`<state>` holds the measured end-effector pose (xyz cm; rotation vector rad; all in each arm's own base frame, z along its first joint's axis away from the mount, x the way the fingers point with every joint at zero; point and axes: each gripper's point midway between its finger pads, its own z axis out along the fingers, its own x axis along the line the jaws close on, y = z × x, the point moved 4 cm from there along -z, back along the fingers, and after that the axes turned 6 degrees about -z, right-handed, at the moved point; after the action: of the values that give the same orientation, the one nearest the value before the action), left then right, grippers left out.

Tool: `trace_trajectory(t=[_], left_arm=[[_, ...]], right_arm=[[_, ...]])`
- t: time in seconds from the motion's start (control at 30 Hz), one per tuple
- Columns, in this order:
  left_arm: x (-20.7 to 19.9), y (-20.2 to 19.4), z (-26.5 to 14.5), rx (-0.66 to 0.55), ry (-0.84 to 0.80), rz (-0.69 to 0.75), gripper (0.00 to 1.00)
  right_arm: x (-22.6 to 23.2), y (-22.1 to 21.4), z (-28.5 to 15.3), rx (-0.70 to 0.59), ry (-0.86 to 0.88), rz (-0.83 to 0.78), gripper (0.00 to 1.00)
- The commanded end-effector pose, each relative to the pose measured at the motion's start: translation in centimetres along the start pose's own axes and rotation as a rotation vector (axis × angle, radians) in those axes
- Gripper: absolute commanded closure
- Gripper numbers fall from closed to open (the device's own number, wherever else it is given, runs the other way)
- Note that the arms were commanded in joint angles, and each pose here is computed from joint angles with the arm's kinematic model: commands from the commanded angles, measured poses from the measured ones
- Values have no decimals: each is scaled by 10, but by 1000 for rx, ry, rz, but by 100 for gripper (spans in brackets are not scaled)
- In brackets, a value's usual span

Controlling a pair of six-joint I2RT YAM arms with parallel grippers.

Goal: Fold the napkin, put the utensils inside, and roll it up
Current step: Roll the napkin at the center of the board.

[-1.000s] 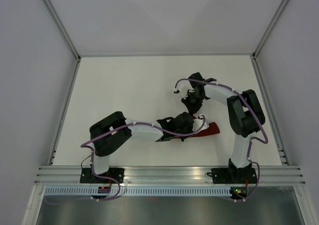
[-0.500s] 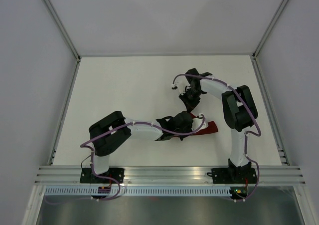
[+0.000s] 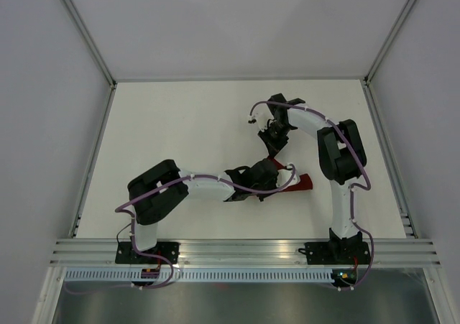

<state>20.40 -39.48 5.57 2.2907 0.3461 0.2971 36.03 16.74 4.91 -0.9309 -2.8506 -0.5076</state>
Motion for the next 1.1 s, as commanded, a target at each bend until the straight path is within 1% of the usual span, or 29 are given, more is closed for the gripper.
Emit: trace_trajectory(t=[0.0, 0.07, 0.1, 0.3, 0.43, 0.57, 0.63, 0.67, 0.73, 0.77, 0.8, 0.83, 0.97, 1.07], left_arm=[[-20, 7, -10, 16, -120, 32, 98], [-21, 9, -9, 10, -130, 35, 98], [-23, 2, -9, 40, -142, 34, 98], [-33, -7, -3, 93, -212, 21, 98], [-39, -21, 3, 138, -264, -4, 98], [-43, -33, 8, 185, -315, -45, 98], [-43, -40, 8, 212, -346, -78, 98], [-43, -43, 9, 222, -357, -92, 98], [-40, -47, 9, 229, -380, -129, 98], [-40, -49, 9, 232, -390, -144, 98], [-36, -51, 10, 237, -390, -169, 98], [-36, -53, 9, 240, -408, -183, 98], [-30, -62, 11, 267, -438, -250, 98], [-27, -64, 12, 275, -460, -297, 98]], right_arm=[[-55, 11, 15, -31, -194, 0, 100], [-57, 13, 15, -35, -193, 3, 100], [-58, 12, 15, -35, -191, 6, 100], [-57, 9, 19, -31, -166, 6, 100], [-54, 4, 19, -32, -136, 11, 100], [-52, 2, 14, -51, -118, 17, 96], [-51, 1, 10, -62, -109, 24, 91], [-51, 1, 8, -73, -99, 27, 84], [-52, 0, 2, -87, -91, 41, 75], [-51, 0, 0, -101, -74, 45, 65], [-53, -1, -4, -108, -68, 55, 61], [-51, 1, -9, -125, -57, 54, 55], [-53, 1, -24, -159, -43, 66, 44], [-57, 3, -37, -198, -49, 80, 41]])
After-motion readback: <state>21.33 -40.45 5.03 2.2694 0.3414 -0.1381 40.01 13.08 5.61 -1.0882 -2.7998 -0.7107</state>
